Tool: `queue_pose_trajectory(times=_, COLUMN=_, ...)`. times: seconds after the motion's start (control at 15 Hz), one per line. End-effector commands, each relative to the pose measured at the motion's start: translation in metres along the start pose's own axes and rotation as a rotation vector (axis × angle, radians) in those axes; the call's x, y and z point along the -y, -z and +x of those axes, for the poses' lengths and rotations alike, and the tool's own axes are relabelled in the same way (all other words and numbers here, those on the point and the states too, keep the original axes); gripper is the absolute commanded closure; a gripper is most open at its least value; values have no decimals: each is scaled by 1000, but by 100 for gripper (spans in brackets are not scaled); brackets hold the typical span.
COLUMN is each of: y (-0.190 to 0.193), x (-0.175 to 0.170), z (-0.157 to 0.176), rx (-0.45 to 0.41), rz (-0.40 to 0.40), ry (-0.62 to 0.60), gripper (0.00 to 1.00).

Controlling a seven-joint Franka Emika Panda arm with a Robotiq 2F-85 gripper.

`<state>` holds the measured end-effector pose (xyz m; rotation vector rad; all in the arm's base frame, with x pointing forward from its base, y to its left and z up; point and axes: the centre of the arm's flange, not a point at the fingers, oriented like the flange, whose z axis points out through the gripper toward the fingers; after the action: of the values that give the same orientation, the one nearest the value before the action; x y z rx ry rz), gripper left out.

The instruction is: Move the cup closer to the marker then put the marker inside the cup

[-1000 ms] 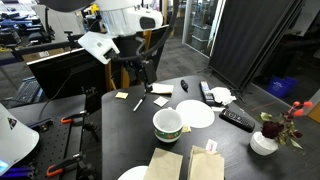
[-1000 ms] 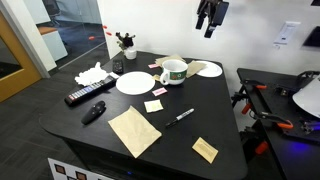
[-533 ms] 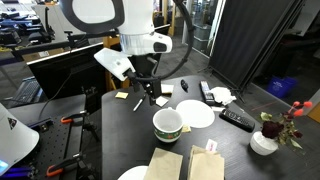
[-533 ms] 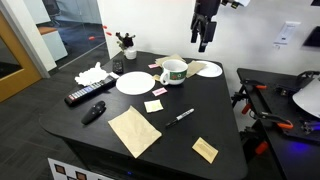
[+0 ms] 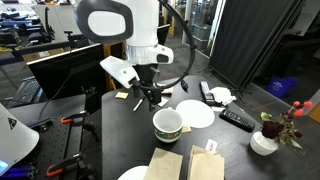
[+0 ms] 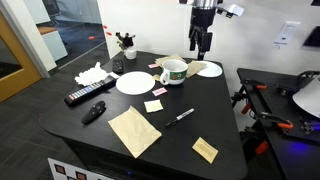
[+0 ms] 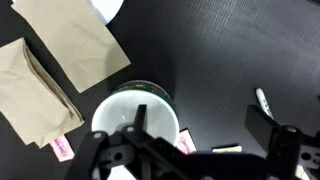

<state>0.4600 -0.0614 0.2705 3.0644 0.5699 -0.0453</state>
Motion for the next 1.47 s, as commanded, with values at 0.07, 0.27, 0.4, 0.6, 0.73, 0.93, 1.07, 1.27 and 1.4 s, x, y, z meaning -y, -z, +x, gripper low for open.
queue_pose_trajectory(times=0.07, y=0, x=0, z=0, rx=0, rz=0, ry=-1, gripper=0)
queue_pose_trajectory(times=0.27, y=0, x=0, z=0, rx=0, rz=0, ry=-1, gripper=0)
queue_pose_trajectory(times=0.4, y=-6, x=-1, z=9, rx=16, rz=-29, ry=27, gripper=0)
queue_pose_trajectory(times=0.6, y=-13, x=-4, z=19, rx=27, rz=-61, ry=83, gripper=0)
queue_pose_trajectory(times=0.73, y=-18, x=-10, z=26, rx=36, rz=-71, ry=111, gripper=0)
queue_pose_trajectory(times=0.93, y=-28, x=-19, z=36, rx=43, rz=-90, ry=151, gripper=0)
queue_pose_trajectory(times=1.07, y=-38, x=-26, z=42, rx=34, rz=-94, ry=181, gripper=0)
queue_pose_trajectory(times=1.27, y=-51, x=-31, z=49, rx=17, rz=-79, ry=240, gripper=0)
queue_pose_trajectory(times=1.4, y=-61, x=-32, z=52, rx=15, rz=-67, ry=273, gripper=0)
